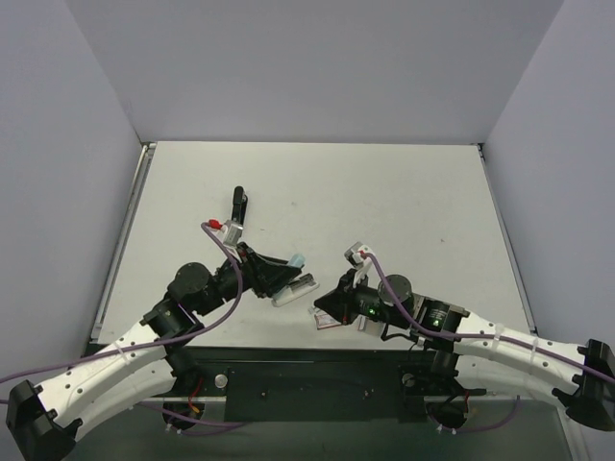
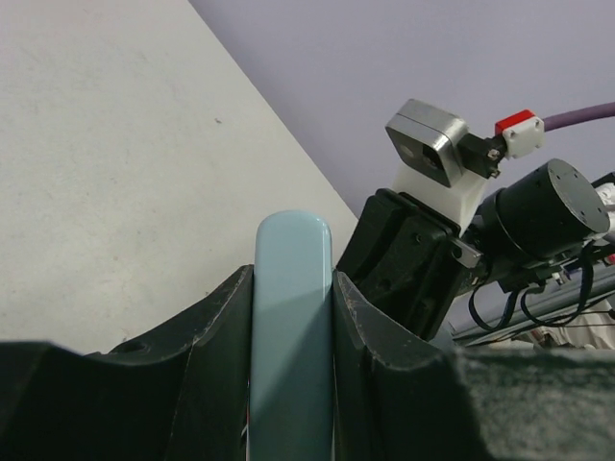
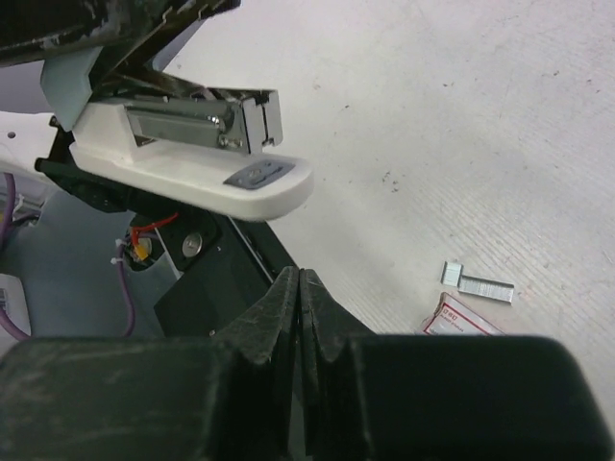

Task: Unload the staples from the stapler

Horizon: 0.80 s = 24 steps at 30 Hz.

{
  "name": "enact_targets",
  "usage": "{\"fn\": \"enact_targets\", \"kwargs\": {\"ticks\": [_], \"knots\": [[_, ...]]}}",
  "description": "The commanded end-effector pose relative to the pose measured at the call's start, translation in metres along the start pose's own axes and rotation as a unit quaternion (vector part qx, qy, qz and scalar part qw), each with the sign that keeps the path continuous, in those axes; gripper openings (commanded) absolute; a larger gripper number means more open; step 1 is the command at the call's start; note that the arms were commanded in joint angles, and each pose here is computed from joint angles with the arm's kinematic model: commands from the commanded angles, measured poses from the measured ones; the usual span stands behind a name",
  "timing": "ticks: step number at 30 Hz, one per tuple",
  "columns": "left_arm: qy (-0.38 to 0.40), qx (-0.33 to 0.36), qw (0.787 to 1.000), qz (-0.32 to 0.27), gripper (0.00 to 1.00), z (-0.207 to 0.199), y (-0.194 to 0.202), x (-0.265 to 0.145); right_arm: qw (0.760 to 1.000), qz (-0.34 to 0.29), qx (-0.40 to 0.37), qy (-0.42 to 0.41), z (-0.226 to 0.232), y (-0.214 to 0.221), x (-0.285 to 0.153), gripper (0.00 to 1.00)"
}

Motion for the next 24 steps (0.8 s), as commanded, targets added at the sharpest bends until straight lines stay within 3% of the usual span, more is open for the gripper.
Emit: {"fn": "enact_targets", "kwargs": {"ticks": [1,14,24], "knots": [[0.075,-0.01,0.997,0.002,0.0,-0.023,-0.002,-0.004,0.997,-0.053,-0.001,-0.048,0.024,-0.039,0.006,0.0],[0.129,0.016,0.986,0.103,0.0,-0.028,0.034,-0.011,0.993,-0.076,-0.055,-0.073,0.045,-0.081,-0.004,0.0],[0.212,0.048,0.952,0.216,0.0,-0.056,0.077,-0.01,0.986,-0.082,-0.105,-0.096,0.062,-0.112,0.002,0.0]]}}
Point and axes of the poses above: each gripper's point midway between its finger pads, its own x axis out along the fingers, its own z axis along the line the jaws close on, y = z × x, the point moved 7 cm from there along -x, back along the fingers, and after that the axes turned 6 degrees about -x, right-handed, at the moved point
